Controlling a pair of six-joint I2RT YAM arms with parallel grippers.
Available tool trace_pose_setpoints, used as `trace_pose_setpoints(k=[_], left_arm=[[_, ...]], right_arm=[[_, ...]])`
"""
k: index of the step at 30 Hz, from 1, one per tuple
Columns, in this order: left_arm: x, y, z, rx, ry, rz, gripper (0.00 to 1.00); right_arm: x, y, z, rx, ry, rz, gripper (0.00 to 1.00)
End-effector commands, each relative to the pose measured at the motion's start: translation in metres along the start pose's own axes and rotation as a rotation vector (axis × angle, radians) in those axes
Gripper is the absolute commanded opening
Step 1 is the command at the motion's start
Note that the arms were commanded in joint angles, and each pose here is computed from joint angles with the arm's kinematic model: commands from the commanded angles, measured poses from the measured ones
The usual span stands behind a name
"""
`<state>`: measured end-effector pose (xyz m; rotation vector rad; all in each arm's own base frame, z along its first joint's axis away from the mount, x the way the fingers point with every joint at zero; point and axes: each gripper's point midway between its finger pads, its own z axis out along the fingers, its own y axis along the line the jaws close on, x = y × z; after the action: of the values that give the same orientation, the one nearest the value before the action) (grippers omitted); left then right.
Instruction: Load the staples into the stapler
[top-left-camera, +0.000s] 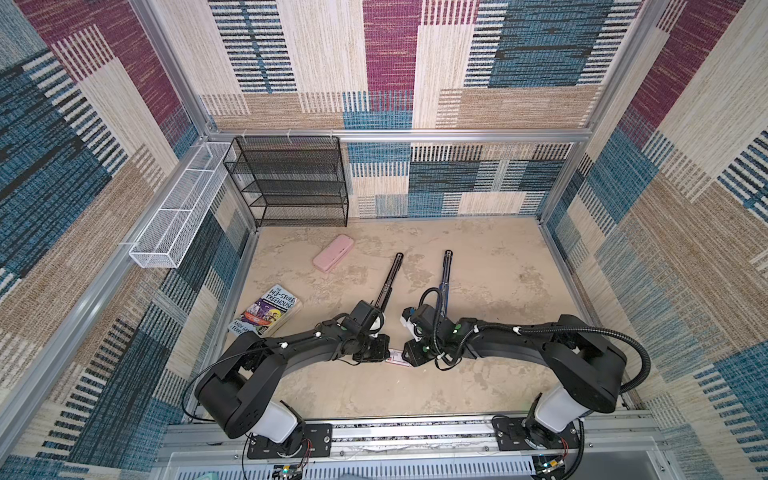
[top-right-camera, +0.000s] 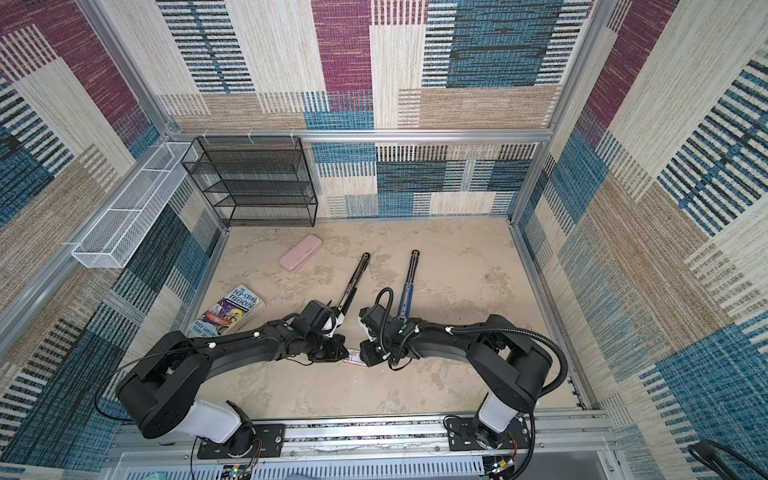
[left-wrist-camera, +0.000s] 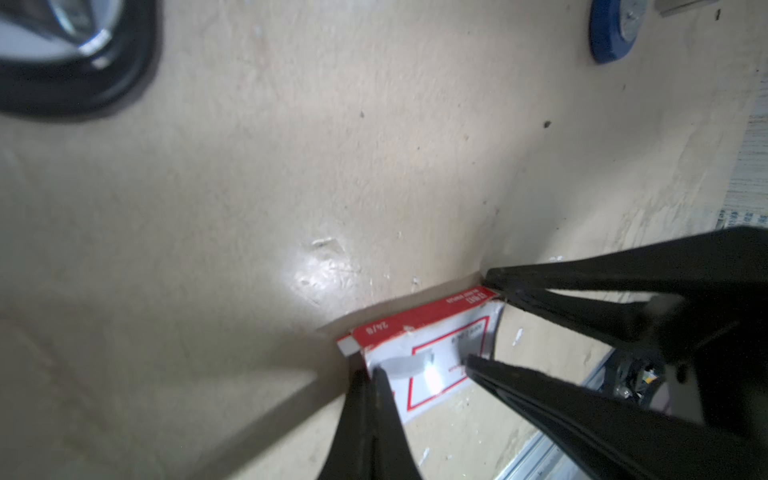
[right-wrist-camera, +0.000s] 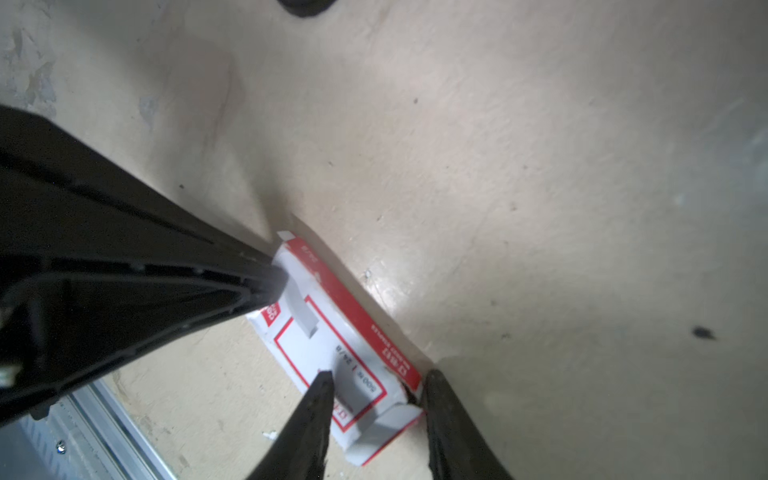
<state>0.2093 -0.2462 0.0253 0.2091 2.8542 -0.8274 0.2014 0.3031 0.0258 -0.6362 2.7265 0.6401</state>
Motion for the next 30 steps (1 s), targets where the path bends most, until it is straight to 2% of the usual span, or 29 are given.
trace_pose_setpoints(k=[1, 15, 23, 30], left_arm=[[0.001, -0.002, -0.001, 0.011, -0.001, 0.003, 0.0], [0.001, -0.001, -0.001, 0.009, -0.004, 0.0, 0.01], [0.001, -0.002, -0.002, 0.014, -0.005, 0.003, 0.13], [0.002, -0.004, -0.002, 0.026, -0.002, 0.004, 0.17]], right_arm=[[0.02, -0.023, 0.001, 0.103, 0.061, 0.035, 0.37], [0.023, -0.023, -0.006, 0.094, 0.042, 0.052, 0.26], [0.021, -0.02, -0.01, 0.081, 0.033, 0.054, 0.21], [0.018, -0.017, -0.011, 0.068, 0.022, 0.059, 0.14]])
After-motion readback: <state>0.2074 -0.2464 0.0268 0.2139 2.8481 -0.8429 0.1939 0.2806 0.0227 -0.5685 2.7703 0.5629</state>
